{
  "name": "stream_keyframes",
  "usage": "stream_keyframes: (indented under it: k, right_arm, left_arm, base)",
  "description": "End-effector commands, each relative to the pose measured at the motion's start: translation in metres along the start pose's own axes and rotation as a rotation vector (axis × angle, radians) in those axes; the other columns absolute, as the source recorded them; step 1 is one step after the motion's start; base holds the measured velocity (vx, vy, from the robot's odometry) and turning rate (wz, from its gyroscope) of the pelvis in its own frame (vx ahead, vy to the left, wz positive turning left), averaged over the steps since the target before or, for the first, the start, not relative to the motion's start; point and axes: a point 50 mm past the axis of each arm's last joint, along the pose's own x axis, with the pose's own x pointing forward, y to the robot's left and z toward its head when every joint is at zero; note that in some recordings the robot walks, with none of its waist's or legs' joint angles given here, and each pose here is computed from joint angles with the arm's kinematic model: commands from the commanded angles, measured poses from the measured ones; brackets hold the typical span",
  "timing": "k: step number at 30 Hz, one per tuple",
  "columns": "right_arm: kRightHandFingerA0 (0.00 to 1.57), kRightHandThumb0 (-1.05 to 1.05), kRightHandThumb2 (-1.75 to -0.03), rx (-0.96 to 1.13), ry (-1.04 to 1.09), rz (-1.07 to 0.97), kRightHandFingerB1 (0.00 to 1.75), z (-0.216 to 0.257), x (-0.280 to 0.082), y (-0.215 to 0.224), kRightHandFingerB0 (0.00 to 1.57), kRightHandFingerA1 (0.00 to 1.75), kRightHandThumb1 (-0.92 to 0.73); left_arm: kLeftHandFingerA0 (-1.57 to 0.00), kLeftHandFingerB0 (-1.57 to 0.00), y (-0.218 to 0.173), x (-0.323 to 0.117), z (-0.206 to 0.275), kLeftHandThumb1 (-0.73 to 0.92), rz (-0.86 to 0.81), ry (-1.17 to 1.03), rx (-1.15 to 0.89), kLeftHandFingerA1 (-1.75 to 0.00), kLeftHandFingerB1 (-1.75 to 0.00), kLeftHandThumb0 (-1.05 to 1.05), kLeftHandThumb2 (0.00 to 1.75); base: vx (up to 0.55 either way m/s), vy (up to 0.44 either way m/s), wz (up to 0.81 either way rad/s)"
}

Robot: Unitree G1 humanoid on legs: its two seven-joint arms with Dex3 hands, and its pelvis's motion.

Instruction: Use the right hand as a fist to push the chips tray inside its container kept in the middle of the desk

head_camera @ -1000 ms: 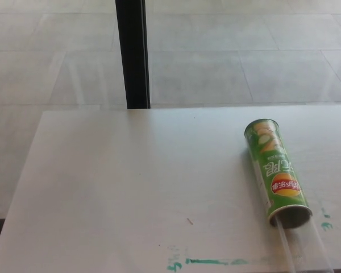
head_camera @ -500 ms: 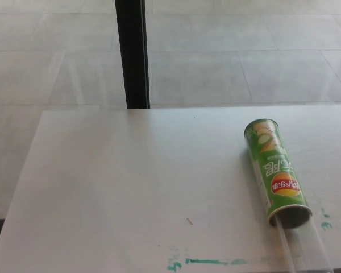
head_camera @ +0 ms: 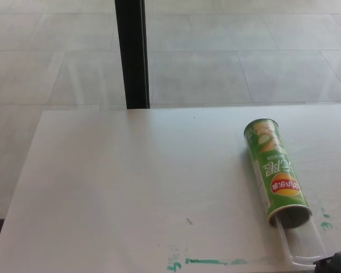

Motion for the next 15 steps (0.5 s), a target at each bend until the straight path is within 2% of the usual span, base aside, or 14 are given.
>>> stream_keyframes:
  k: [1,2,4,6,11,12,15]
  right_arm:
    - [0.87,-0.66,-0.64,0.004,0.006,-0.052,0.41,0.000,0.005,0.001,0.51,1.06,-0.78]
    - [0.88,-0.65,-0.63,0.008,0.005,-0.051,0.41,0.001,0.005,0.003,0.51,1.00,-0.78]
    - [0.90,-0.66,-0.64,0.010,0.000,-0.043,0.40,0.005,0.006,0.006,0.51,1.16,-0.78]
    - [0.90,-0.65,-0.63,0.012,-0.011,-0.049,0.40,0.007,0.007,0.009,0.52,1.04,-0.78]
    - [0.86,-0.65,-0.64,0.034,-0.013,-0.093,0.39,0.006,0.015,0.001,0.44,1.02,-0.79]
    - [0.90,-0.66,-0.97,0.039,-0.003,-0.099,0.52,0.006,0.017,0.000,0.38,1.02,-0.63]
    - [0.91,-0.66,-0.98,0.052,-0.014,-0.146,0.53,0.007,0.025,-0.003,0.40,1.08,-0.64]
  left_arm:
    - [-0.50,-0.40,0.005,0.000,0.004,0.92,0.008,-0.013,-0.022,-0.63,-0.49,-0.70,0.69]
    - [-0.51,-0.39,0.005,0.000,0.004,0.92,0.014,-0.015,0.005,-0.61,-0.48,-0.70,0.71]
    - [-0.50,-0.39,0.004,0.000,0.004,0.92,0.018,-0.014,0.015,-0.61,-0.49,-0.69,0.70]
    - [-0.49,-0.39,0.007,-0.001,0.003,0.92,0.019,-0.011,0.004,-0.62,-0.49,-0.70,0.69]
    - [-0.52,-0.45,0.008,0.000,0.004,0.92,0.033,-0.001,0.014,-0.60,-0.50,-0.71,0.70]
    - [-0.49,-0.44,0.009,0.000,0.005,0.92,0.015,-0.004,-0.019,-0.62,-0.51,-0.71,0.70]
    - [-0.51,-0.42,0.010,-0.001,0.004,0.92,0.024,-0.008,0.025,-0.60,-0.50,-0.70,0.71]
  base:
    - [0.00,0.000,0.00]
    - [0.00,0.000,0.00]
    - [0.00,0.000,0.00]
    - [0.00,0.000,0.00]
    - [0.00,0.000,0.00]
    - [0.00,0.000,0.00]
    - [0.00,0.000,0.00]
